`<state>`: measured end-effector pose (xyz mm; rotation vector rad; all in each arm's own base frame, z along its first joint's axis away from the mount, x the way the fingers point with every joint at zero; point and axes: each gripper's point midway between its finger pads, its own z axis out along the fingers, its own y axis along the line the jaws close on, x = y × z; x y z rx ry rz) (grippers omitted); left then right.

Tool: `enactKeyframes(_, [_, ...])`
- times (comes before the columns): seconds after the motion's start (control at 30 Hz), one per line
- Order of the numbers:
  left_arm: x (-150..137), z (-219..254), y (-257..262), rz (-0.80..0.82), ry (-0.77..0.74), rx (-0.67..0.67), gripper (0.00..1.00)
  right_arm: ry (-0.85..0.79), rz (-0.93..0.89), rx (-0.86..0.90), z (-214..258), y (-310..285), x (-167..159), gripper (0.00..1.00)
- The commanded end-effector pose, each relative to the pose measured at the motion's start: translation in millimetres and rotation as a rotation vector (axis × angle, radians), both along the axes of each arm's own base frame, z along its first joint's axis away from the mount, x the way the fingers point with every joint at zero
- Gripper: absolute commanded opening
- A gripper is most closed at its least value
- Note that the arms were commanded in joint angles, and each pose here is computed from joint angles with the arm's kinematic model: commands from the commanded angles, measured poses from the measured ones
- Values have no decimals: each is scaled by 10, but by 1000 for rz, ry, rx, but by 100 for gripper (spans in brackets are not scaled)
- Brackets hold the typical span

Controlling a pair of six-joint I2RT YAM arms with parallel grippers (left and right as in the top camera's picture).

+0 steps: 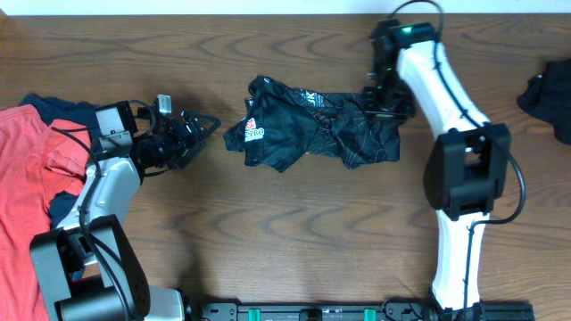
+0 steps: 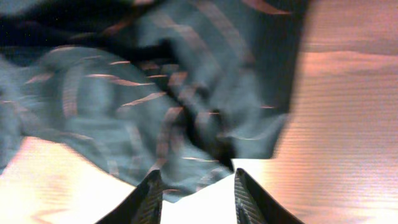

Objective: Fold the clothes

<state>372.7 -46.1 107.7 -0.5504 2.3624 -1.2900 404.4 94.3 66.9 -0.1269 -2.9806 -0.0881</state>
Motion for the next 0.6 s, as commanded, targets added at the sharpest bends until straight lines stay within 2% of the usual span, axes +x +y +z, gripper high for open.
enactKeyframes(0.0, [6, 29, 2, -15, -20, 5, 91, 25, -1, -9, -38, -181, -12, 39])
enactKeyframes(0.17, [-9, 19, -2, -17, -13, 4, 91, 83, 29, 16, -163, -232, -77, 29])
enactKeyframes(0.3, [-9, 19, -2, -17, -13, 4, 91, 145, 36, 26, -380, -160, -138, 27])
enactKeyframes(0.4, [-14, 17, -3, -17, -10, 3, 91, 200, 33, 57, -563, -69, -197, 22])
enactKeyframes(0.57, [-15, 16, -4, -17, -9, 3, 91, 230, 41, 111, -705, 80, -227, 9])
